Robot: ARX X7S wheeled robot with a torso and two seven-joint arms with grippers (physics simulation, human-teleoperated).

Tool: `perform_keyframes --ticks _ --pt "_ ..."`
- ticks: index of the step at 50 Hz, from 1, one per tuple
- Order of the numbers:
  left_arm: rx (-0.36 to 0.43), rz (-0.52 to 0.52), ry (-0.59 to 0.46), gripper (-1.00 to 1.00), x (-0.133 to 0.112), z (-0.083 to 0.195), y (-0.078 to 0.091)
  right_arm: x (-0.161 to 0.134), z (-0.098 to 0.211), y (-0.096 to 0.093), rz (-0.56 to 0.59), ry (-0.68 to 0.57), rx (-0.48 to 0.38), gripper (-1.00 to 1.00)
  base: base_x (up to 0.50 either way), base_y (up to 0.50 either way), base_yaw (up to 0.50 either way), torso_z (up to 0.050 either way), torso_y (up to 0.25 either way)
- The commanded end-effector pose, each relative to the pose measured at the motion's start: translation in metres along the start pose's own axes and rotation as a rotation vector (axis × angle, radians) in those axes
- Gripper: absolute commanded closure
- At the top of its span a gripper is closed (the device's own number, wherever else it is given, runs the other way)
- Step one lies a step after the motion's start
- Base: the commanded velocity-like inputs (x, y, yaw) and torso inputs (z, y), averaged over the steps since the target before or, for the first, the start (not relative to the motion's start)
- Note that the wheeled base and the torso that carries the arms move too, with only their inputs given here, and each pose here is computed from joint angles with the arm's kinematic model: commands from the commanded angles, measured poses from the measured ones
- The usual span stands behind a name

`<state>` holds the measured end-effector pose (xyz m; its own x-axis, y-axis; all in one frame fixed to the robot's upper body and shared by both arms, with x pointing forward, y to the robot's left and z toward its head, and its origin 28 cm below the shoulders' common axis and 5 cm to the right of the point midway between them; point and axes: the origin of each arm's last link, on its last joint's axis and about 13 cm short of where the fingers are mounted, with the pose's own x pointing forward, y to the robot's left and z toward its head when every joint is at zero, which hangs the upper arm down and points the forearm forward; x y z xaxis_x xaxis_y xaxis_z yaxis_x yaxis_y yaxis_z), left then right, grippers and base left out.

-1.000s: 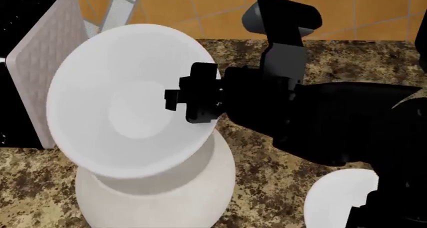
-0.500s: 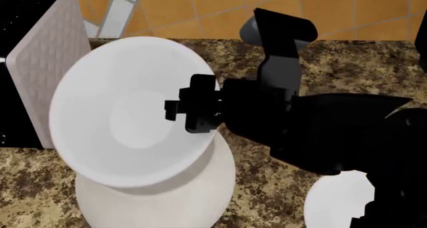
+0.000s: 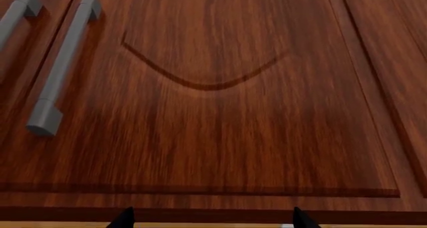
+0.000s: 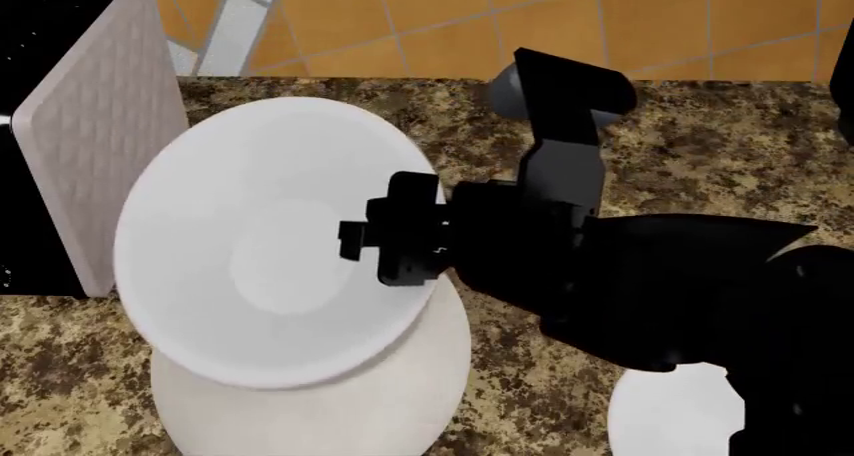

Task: Stack the bowls from largest to smallest.

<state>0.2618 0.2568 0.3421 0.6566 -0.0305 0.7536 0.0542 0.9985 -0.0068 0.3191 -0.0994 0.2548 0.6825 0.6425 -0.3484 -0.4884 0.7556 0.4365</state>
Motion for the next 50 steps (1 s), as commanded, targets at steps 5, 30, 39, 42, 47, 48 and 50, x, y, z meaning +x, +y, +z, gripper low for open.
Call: perform_keyframes --ticks 5,30,39,42,47,48,50 --pt "0.001 0.004 0.0 -1.0 0.0 -0.001 0.001 0.005 -0.006 -0.005 0.004 0.0 0.018 1.0 0.0 0.0 0.0 0.0 0.0" --pt "0.001 0.003 -0.001 -1.0 0.002 -0.002 0.001 0.005 -0.006 -0.006 0.021 0.003 0.011 -1.0 0.0 0.0 0.0 0.0 0.0" --pt "0.001 0.002 -0.004 -1.0 0.001 0.0 0.001 0.001 -0.001 -0.002 0.024 -0.005 -0.005 -1.0 0.0 0.0 0.0 0.0 0.0" --pt "0.0 0.002 -0.006 -1.0 0.001 0.001 0.001 -0.003 0.006 0.002 0.026 -0.02 -0.019 -1.0 0.0 0.0 0.0 0.0 0.0" --pt "-0.001 0.001 -0.007 -1.0 0.001 0.002 0.001 -0.01 0.014 0.006 0.016 -0.041 -0.038 -1.0 0.0 0.0 0.0 0.0 0.0" --pt "-0.002 0.001 -0.008 -1.0 0.001 0.003 0.001 -0.012 0.017 0.008 0.014 -0.048 -0.041 -1.0 0.0 0.0 0.0 0.0 0.0" --pt "-0.003 0.001 -0.009 -1.0 0.001 0.003 0.001 -0.017 0.022 0.011 0.005 -0.059 -0.059 -1.0 0.0 0.0 0.0 0.0 0.0"
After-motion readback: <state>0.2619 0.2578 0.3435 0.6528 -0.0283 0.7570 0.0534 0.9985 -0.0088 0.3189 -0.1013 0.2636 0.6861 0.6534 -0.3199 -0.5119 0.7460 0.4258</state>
